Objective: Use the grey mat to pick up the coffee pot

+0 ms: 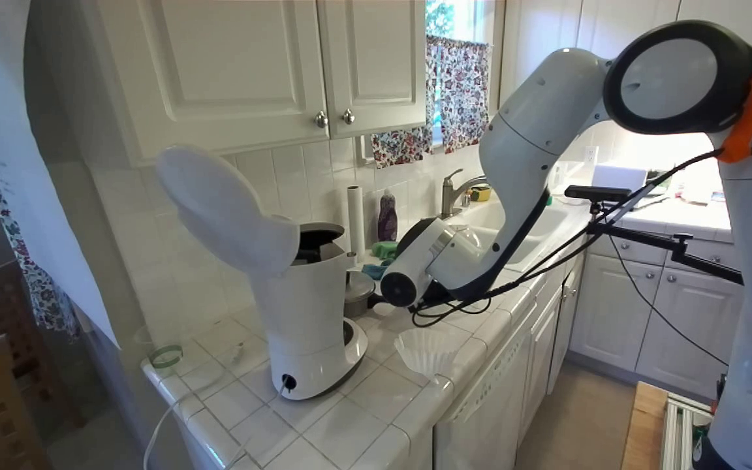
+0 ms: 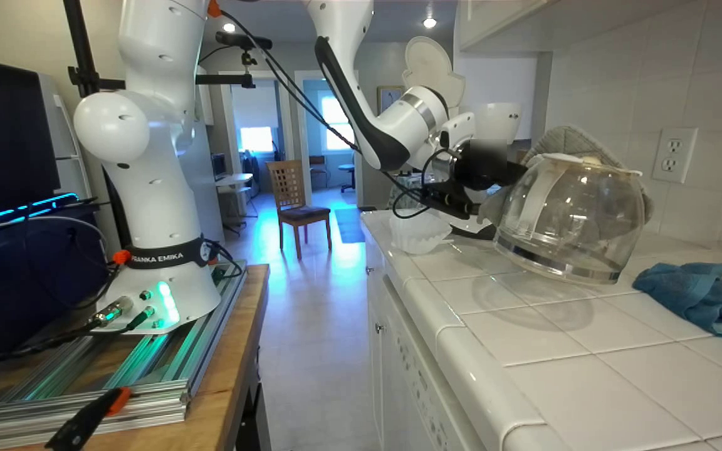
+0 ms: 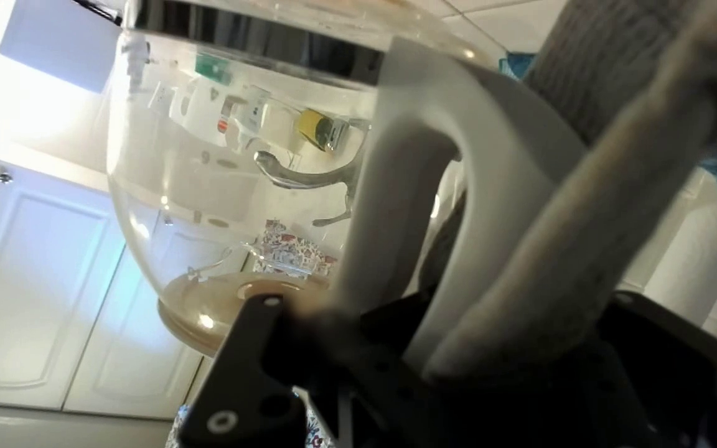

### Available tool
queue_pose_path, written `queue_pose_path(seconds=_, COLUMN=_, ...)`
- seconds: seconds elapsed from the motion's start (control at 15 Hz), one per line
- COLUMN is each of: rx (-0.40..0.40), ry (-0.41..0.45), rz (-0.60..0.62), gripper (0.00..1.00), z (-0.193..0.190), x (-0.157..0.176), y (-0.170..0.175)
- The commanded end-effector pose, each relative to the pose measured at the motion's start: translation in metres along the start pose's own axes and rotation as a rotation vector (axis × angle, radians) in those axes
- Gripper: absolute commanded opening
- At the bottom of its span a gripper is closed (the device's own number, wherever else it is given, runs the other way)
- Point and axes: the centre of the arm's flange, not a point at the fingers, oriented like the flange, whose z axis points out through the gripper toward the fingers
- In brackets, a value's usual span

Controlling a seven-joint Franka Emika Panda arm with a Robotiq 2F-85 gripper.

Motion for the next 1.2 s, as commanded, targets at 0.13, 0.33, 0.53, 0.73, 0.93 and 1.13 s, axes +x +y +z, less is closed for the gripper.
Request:
queue_pose_path(seconds=0.13, rx=0.08, ry=0.038, rz=0.013, gripper=0.0, z=0.009, x=-0.007, y=0.013)
queue_pose_path(seconds=0.33, rx=0.106, ry=0.04, rz=0.017, gripper=0.0, z=0.012, x=-0.011, y=0.013)
queue_pose_path(seconds=0.53, rx=0.122, ry=0.044, rz=0.019, gripper=0.0, z=0.014, x=-0.014, y=0.014)
queue_pose_path(seconds=0.73, rx=0.134, ry=0.039, rz=0.018, gripper=0.0, z=0.016, x=-0.019, y=0.014)
queue_pose_path(seconds=0.93, rx=0.144, ry=0.041, rz=0.01, gripper=0.0, z=0.02, x=-0.025, y=0.016)
queue_pose_path(seconds=1.13, rx=0.15, ry=0.043, rz=0.004, gripper=0.0, z=0.024, x=-0.027, y=0.017)
